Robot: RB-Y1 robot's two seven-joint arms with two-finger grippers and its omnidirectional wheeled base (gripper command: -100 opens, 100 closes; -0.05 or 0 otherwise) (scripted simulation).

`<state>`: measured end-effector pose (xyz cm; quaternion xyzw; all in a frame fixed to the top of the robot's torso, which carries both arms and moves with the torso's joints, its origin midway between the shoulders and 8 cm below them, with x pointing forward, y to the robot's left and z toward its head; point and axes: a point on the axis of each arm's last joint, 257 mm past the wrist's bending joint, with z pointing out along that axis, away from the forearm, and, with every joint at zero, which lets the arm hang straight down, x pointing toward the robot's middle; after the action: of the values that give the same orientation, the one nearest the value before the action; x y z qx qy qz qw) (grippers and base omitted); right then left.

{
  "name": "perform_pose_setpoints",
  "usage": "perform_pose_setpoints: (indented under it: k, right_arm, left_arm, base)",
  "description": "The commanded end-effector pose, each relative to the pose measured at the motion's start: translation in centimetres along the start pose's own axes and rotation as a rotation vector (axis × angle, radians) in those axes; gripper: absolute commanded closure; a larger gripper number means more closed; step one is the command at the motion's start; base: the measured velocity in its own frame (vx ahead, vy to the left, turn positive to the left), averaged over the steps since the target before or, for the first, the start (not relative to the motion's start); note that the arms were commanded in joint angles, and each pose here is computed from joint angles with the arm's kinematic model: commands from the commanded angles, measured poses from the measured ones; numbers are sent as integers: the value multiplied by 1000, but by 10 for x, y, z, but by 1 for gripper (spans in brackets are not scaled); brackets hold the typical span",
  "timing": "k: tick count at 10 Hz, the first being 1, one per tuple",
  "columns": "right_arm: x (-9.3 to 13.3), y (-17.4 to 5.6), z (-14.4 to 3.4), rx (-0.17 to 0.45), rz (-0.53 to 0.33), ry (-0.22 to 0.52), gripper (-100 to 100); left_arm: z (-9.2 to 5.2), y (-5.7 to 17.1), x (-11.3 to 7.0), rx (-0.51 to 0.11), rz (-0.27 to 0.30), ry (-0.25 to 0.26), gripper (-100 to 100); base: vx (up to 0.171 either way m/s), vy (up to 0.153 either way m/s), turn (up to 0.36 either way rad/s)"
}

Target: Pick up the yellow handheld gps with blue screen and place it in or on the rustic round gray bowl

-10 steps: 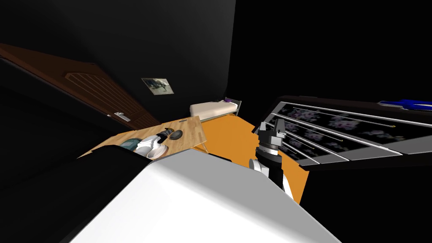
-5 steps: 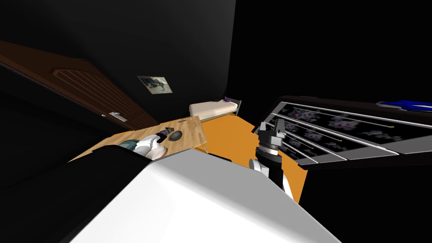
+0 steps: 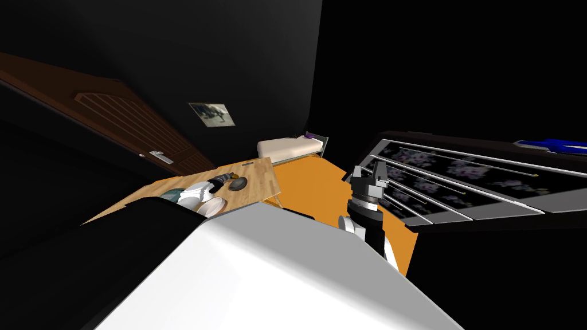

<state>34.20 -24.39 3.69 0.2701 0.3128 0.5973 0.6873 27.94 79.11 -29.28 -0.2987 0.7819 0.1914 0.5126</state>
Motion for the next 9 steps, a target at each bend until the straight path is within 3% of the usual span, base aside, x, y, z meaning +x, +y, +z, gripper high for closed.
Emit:
perform_pose_setpoints:
  k: [1,8,9]
  right_arm:
    - [0,0,0,0,0,0,0]
    - [0,0,0,0,0,0,0]
    - [0,0,0,0,0,0,0]
  left_arm:
    - [-3,2,-9,6,1,-3,-100]
    - [-11,21,-80,35,15,-41,-100]
    - [-12,21,-73,32,16,-38,-100]
  base:
    - [25,-66,16]
    - [21,-60,31]
    - [19,-28,12]
